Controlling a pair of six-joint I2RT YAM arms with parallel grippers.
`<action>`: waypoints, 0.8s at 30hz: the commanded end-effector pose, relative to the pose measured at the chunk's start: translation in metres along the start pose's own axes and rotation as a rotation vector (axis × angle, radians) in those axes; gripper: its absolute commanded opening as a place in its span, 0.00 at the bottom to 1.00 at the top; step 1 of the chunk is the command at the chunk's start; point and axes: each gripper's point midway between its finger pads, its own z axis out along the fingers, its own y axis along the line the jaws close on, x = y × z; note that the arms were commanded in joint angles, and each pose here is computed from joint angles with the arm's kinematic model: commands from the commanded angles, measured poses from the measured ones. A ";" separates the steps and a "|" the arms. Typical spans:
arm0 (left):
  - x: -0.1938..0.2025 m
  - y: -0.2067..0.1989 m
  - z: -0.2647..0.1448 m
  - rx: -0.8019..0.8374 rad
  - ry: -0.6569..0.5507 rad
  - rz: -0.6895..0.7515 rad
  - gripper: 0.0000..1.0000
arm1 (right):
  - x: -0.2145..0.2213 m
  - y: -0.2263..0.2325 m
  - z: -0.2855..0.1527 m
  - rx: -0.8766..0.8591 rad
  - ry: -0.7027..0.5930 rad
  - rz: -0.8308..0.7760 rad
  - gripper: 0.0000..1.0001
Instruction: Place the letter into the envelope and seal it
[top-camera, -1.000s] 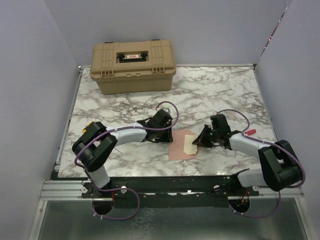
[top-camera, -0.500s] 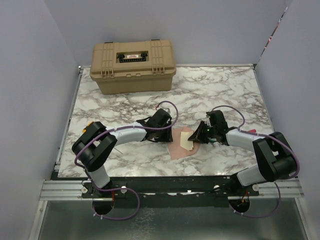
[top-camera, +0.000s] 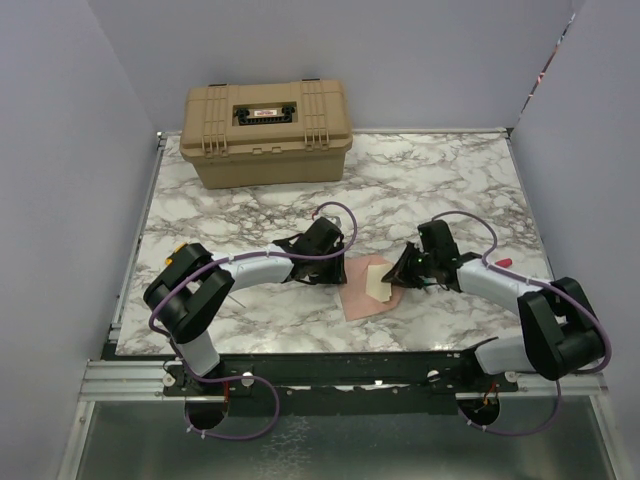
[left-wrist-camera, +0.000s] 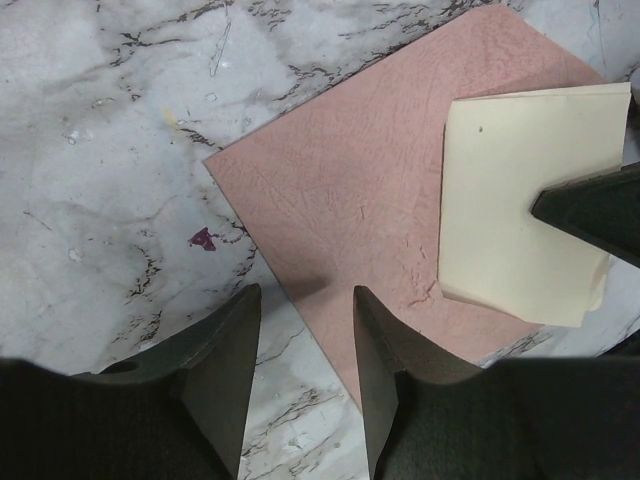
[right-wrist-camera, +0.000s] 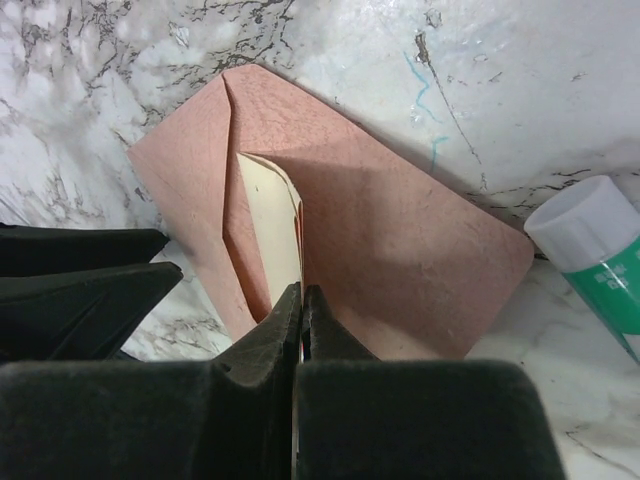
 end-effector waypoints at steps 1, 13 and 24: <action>0.018 0.024 0.004 -0.086 0.058 0.008 0.46 | 0.002 -0.004 -0.001 0.033 0.007 0.015 0.01; 0.019 0.015 0.008 -0.041 0.077 0.037 0.46 | 0.006 0.024 0.011 -0.115 0.092 -0.069 0.01; 0.017 0.015 0.011 -0.039 0.079 0.046 0.46 | 0.013 0.037 0.027 -0.190 0.126 -0.135 0.01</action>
